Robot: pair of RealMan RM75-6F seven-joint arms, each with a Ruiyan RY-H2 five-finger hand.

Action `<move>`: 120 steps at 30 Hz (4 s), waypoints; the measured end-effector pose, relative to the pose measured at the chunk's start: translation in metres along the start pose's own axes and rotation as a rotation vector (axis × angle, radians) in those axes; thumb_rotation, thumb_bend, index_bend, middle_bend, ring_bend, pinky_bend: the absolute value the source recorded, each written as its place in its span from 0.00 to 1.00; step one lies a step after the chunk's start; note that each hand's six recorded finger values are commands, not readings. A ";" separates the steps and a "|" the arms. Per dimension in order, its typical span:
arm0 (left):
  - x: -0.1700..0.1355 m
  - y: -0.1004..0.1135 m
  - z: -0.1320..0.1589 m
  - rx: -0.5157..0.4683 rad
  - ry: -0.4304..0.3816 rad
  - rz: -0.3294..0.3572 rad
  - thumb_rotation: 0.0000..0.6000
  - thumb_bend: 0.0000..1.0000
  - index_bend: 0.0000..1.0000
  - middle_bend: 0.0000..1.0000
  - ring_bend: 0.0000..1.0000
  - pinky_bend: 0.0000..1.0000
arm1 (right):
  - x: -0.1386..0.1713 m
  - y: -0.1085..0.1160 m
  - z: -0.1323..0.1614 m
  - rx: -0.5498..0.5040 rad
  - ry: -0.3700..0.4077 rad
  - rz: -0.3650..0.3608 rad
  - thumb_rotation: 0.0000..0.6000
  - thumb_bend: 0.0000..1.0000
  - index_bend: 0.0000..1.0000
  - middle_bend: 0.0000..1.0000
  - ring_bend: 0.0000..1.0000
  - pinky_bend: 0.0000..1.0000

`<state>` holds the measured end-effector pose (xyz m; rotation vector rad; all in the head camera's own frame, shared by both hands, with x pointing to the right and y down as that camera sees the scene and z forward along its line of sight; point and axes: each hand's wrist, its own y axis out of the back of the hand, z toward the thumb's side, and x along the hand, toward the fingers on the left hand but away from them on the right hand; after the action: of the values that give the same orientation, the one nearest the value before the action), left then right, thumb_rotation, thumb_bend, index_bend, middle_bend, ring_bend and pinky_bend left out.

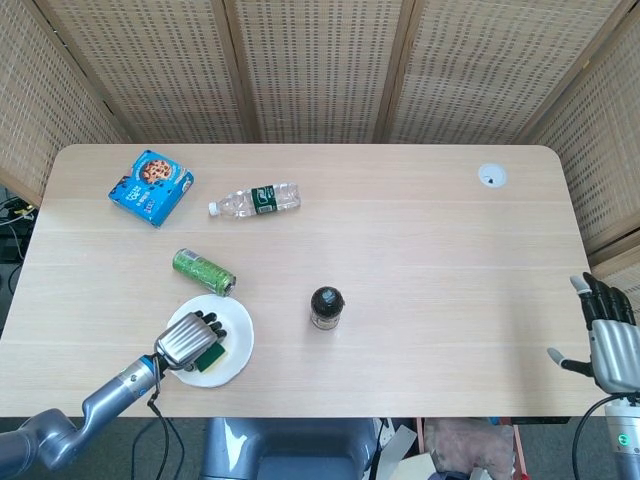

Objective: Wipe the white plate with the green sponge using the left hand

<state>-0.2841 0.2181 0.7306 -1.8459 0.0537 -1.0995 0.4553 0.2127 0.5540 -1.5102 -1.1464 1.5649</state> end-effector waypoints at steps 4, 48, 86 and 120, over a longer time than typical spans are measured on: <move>0.012 0.007 0.002 0.003 0.001 0.017 1.00 0.11 0.55 0.44 0.28 0.45 | 0.000 0.000 0.000 -0.002 -0.001 0.001 1.00 0.00 0.00 0.00 0.00 0.00; 0.000 0.026 -0.005 0.093 -0.037 0.018 1.00 0.11 0.57 0.45 0.29 0.46 | -0.003 -0.002 -0.005 -0.001 -0.027 0.021 1.00 0.00 0.00 0.00 0.00 0.00; 0.075 0.029 0.017 0.104 0.013 -0.010 1.00 0.14 0.57 0.45 0.29 0.47 | -0.005 -0.005 -0.008 0.003 -0.037 0.039 1.00 0.00 0.00 0.00 0.00 0.00; 0.057 0.034 0.007 0.080 0.021 -0.047 1.00 0.16 0.58 0.46 0.30 0.47 | -0.006 -0.007 -0.008 0.007 -0.044 0.050 1.00 0.00 0.00 0.00 0.00 0.00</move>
<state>-0.2319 0.1777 0.7424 -1.7720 -0.0207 -1.1378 0.4634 0.2113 0.5634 -1.5176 -1.1345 1.6408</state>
